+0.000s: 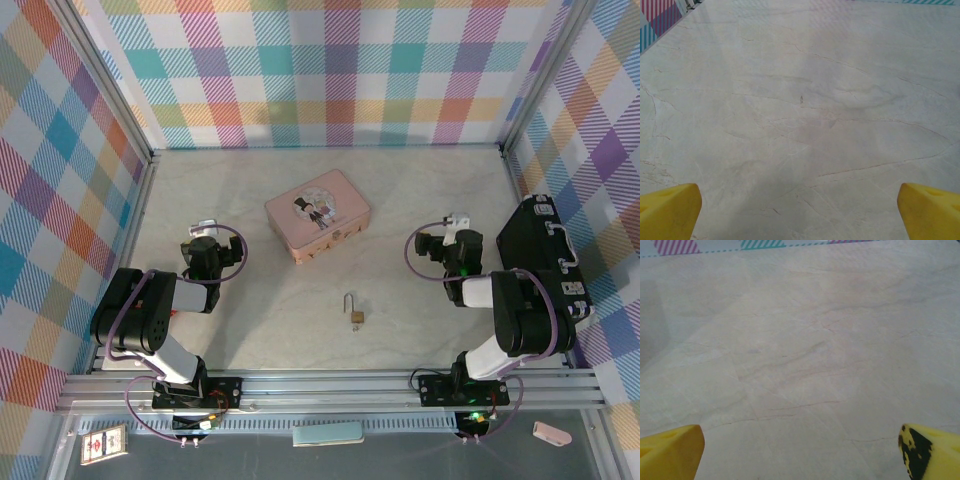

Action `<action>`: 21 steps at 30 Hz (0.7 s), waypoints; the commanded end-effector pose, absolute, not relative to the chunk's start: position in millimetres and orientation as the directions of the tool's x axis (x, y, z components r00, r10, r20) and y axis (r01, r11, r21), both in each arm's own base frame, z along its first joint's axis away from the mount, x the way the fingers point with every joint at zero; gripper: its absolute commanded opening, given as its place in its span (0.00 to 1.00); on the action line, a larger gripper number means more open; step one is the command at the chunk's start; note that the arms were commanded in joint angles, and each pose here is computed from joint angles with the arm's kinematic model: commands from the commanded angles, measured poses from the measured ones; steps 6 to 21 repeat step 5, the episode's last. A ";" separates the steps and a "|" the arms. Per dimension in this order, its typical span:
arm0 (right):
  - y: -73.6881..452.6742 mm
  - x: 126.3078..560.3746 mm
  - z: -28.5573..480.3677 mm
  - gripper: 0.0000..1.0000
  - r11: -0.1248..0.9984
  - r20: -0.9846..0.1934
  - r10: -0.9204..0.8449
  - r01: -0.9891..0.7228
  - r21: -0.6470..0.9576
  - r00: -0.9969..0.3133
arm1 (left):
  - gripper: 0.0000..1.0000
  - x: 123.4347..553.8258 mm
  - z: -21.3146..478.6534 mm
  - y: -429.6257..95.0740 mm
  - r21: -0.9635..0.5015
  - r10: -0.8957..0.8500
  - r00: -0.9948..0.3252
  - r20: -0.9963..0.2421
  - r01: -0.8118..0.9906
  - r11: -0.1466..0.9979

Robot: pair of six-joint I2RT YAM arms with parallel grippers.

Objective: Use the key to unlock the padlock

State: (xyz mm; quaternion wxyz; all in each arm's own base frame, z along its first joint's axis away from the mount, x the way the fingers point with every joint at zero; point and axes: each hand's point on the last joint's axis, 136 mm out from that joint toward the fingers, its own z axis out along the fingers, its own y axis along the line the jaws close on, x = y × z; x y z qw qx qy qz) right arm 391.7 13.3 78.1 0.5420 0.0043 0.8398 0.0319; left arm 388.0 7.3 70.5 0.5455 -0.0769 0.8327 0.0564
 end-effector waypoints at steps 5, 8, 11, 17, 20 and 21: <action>4.5 396.6 93.6 0.99 0.997 -0.931 0.074 0.021 0.071 -0.357 | 1.00 395.5 85.3 8.1 -0.025 -0.091 -0.343 -0.935 -0.193 0.981; 4.5 396.6 93.6 0.99 0.997 -0.931 0.074 0.021 0.071 -0.357 | 1.00 395.5 85.3 8.1 -0.025 -0.091 -0.343 -0.935 -0.193 0.981; 4.5 396.6 93.6 0.99 0.997 -0.931 0.074 0.021 0.071 -0.357 | 1.00 395.5 85.3 8.1 -0.025 -0.091 -0.343 -0.935 -0.193 0.981; 4.5 396.6 93.6 0.99 0.997 -0.931 0.074 0.021 0.071 -0.357 | 1.00 395.5 85.3 8.1 -0.025 -0.091 -0.343 -0.935 -0.193 0.981; 4.5 396.6 93.6 0.99 0.997 -0.931 0.074 0.021 0.071 -0.357 | 1.00 395.5 85.3 8.1 -0.025 -0.091 -0.343 -0.935 -0.193 0.981; 4.5 396.6 93.6 0.99 0.997 -0.931 0.074 0.021 0.071 -0.357 | 1.00 395.5 85.3 8.1 -0.025 -0.091 -0.343 -0.935 -0.193 0.981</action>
